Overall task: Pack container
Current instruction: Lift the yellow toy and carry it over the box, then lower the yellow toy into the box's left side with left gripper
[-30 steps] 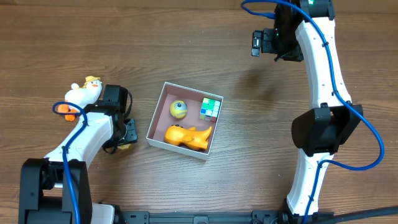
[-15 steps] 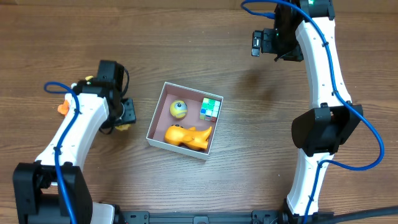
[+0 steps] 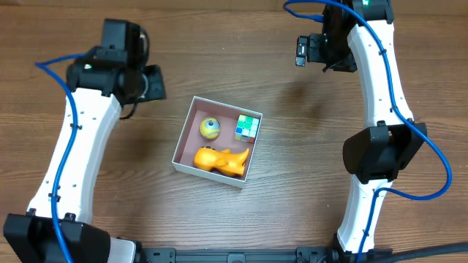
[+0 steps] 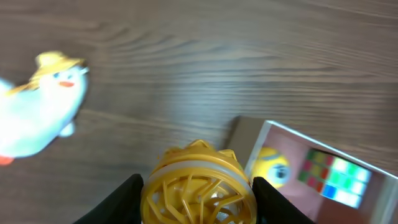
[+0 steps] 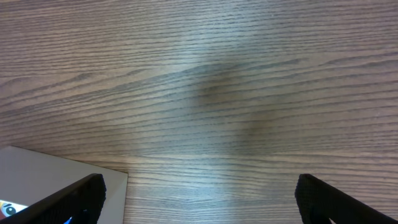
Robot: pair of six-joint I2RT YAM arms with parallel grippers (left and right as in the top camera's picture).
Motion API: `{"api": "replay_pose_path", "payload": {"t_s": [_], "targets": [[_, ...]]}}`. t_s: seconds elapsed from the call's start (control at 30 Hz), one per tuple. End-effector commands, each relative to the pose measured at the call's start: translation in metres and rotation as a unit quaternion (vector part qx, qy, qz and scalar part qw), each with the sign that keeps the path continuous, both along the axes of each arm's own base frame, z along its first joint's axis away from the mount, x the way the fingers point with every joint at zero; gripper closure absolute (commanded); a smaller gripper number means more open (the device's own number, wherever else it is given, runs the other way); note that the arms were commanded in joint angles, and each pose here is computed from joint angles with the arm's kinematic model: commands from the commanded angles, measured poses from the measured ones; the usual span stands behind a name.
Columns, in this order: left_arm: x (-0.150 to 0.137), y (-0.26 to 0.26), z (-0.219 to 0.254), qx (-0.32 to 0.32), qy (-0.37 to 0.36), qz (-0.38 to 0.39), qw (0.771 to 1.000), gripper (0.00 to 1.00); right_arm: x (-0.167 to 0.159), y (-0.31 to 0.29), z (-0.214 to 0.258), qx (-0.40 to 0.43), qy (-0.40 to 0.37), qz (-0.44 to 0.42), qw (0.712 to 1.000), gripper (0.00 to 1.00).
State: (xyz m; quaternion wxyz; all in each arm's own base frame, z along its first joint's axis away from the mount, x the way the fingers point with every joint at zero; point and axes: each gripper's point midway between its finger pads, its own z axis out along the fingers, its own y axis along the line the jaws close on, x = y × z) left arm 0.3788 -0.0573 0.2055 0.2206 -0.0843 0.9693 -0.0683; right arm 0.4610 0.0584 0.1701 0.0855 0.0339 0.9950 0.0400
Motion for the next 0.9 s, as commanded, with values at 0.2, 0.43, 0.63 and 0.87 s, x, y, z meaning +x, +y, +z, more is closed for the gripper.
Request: {"api": "replay_pose_path", "payload": {"t_s": [0.2, 0.43, 0.63, 0.87], "targets": [[-0.009, -0.085, 0.011, 0.011, -0.030, -0.102, 0.994, 0.65, 0.004, -0.001, 0.010, -0.003, -0.018, -0.004, 1.000, 0.00], [-0.023, -0.100, -0.054, 0.047, 0.070, -0.128, 0.988, 0.71, 0.004, -0.001, 0.010, -0.003, -0.018, -0.004, 1.000, 0.00], [-0.024, -0.108, -0.106, 0.060, 0.137, -0.138, 0.979, 0.74, 0.004, -0.001, 0.010, -0.003, -0.018, -0.004, 1.000, 0.00], [-0.019, -0.096, -0.117, 0.090, 0.143, -0.108, 0.980, 0.75, 0.004, -0.001, 0.010, -0.003, -0.018, -0.004, 1.000, 0.00]]}}
